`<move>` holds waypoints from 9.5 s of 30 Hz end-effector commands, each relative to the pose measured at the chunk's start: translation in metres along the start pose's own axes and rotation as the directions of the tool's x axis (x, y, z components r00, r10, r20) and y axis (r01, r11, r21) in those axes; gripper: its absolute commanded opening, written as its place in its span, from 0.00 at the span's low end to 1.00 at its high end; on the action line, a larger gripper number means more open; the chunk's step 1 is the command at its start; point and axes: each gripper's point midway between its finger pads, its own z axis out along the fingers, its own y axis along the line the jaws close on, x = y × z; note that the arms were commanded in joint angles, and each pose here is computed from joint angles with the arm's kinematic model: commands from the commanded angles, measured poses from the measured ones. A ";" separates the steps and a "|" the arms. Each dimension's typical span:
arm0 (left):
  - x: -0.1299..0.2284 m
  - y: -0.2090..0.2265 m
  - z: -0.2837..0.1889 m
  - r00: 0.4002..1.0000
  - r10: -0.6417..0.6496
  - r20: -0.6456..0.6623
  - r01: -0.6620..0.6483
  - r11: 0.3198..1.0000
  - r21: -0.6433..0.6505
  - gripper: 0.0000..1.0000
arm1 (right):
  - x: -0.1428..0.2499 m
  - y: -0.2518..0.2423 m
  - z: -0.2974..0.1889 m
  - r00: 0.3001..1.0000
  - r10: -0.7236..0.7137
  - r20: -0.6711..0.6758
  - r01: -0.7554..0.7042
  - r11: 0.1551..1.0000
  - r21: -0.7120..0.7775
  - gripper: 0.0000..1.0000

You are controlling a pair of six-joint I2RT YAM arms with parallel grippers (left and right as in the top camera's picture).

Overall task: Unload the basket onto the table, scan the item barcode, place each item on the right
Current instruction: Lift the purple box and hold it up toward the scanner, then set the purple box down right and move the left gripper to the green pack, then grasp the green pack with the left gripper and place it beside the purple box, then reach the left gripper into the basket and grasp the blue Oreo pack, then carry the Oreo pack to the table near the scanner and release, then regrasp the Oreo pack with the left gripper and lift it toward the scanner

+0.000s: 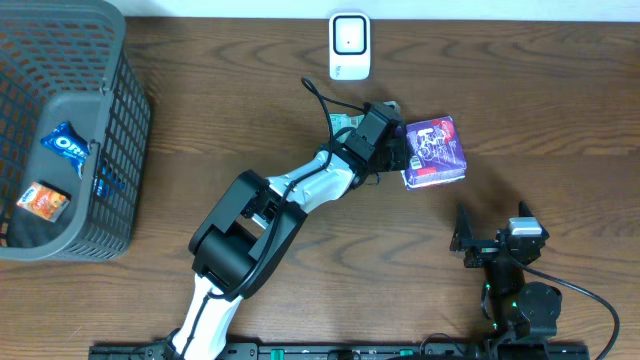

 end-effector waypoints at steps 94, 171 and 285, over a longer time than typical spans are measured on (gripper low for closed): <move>-0.021 0.142 -0.067 0.986 0.015 -0.166 -0.061 0.961 -0.271 0.44 | 0.001 0.002 0.000 1.000 -0.008 0.000 0.008 1.000 -0.007 0.99; -0.126 0.402 -0.523 0.700 -0.192 0.688 0.713 0.241 -0.658 0.68 | 0.001 0.002 0.000 1.000 -0.008 0.000 0.008 1.000 -0.007 0.99; 0.028 0.152 -0.166 0.863 -0.307 -0.402 0.240 0.948 -0.209 0.70 | 0.001 0.002 0.000 1.000 -0.008 0.000 0.008 1.000 -0.007 0.99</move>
